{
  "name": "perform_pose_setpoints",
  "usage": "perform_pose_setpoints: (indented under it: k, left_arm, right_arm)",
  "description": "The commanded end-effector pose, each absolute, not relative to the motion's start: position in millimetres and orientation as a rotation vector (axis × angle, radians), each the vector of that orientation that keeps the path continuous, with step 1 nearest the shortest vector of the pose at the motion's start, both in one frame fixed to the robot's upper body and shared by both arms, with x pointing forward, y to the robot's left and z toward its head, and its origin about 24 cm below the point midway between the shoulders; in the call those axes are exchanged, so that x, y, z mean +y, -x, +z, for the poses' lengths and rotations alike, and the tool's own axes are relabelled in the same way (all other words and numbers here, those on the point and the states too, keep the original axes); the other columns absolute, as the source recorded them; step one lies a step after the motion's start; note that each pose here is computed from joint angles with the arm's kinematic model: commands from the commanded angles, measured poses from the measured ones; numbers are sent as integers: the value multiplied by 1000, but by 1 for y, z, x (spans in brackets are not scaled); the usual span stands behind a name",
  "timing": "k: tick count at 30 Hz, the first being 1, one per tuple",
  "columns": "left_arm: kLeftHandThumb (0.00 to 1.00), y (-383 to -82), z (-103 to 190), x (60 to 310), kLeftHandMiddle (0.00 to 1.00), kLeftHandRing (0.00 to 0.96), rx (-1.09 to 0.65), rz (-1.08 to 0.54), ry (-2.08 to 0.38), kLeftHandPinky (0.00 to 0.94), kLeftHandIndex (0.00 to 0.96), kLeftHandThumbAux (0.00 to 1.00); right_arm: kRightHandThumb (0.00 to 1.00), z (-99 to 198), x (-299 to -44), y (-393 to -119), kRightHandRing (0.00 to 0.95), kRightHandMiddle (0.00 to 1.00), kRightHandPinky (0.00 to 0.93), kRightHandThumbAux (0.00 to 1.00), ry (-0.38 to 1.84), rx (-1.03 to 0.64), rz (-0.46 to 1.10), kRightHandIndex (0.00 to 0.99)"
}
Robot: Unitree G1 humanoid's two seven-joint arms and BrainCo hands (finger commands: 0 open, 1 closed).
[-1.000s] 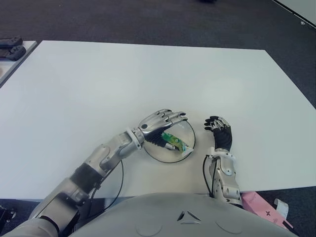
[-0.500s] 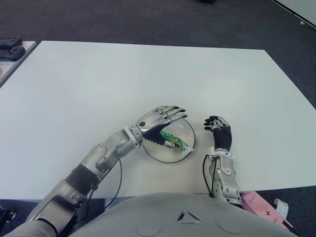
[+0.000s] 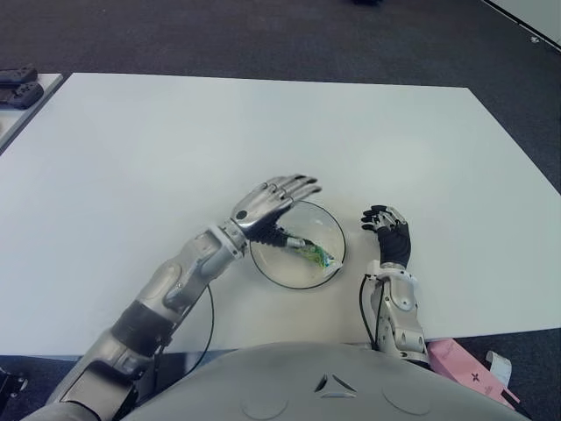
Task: Put the toothpaste on the table into the plate.
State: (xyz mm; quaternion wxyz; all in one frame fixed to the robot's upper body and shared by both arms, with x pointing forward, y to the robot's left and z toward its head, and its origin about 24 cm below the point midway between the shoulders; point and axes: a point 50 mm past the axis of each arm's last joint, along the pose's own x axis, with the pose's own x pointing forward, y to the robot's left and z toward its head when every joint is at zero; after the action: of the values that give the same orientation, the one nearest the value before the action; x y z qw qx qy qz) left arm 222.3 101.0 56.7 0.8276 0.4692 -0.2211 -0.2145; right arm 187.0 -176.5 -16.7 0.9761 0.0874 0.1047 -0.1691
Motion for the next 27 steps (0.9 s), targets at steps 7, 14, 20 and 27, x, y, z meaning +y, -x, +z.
perform_pose_setpoints:
  k: [7,14,20,27]
  left_arm:
    - [204,-232,50,127,158,210,-322,74,-669,277,169,793]
    - [638,-228,48,144,398,382,-202,286,-547,366,397,735]
    - [684,-226,45,146,462,424,-164,326,-418,375,422,730]
    - [693,-218,29,157,492,455,-126,310,-258,443,428,729]
  right_arm:
    - [709,-41,-166,-173,506,528,511,722,-232,353,-359,431]
    - [708,-42,-167,-175,508,532,507,721,-227,362,-356,431]
    - [708,-42,-167,-176,504,529,505,721,-231,361,-361,431]
    - [709,-41,-168,-178,510,532,518,721,-240,342,-353,431]
